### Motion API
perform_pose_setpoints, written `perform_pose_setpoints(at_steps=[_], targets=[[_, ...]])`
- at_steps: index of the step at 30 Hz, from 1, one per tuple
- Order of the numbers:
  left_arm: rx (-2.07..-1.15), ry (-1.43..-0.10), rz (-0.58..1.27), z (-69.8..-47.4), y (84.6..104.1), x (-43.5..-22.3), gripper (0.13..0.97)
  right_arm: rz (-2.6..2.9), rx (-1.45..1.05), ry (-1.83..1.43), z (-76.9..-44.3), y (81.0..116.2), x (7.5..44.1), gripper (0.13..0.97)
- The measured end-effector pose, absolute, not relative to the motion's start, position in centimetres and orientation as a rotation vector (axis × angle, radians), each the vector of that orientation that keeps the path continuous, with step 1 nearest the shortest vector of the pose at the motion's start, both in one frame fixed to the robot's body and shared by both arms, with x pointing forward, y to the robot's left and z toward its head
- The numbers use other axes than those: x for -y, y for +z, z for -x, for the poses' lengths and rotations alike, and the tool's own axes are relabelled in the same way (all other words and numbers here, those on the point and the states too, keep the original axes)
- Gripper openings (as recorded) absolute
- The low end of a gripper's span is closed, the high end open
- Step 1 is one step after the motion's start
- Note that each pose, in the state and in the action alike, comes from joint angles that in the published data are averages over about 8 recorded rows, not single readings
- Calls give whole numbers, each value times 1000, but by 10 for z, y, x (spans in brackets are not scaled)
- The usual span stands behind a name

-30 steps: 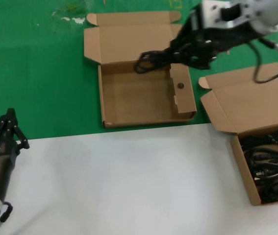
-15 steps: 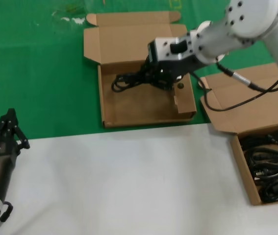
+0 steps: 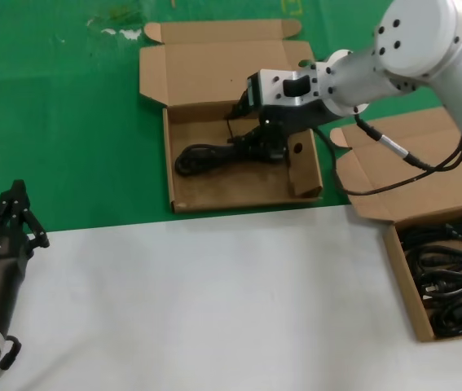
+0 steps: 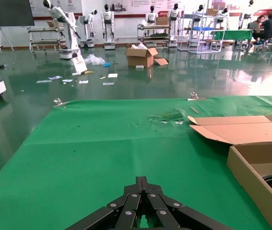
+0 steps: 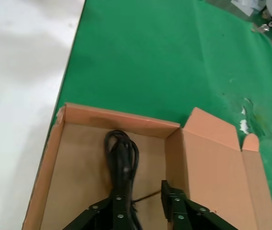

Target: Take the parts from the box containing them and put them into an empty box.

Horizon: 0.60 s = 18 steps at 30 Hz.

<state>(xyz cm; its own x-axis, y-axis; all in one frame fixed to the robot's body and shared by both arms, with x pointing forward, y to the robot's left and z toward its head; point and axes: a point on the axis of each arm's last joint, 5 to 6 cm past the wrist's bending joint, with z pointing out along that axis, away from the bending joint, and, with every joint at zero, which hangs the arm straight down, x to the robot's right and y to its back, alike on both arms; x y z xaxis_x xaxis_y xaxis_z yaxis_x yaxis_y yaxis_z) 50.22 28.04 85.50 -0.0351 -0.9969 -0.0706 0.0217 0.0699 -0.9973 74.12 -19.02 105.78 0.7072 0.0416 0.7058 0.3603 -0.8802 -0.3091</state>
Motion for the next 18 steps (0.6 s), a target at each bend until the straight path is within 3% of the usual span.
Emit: perform_pose_setpoints(at_steps=[10, 18], targets=[[-1253, -1193, 1125, -502, 855, -280, 140, 2390, 220, -1062, -712, 1078, 218, 342], [-1253, -1193, 1125, -502, 855, -280, 140, 2266, 84, -1080, -671, 1079, 245, 519]])
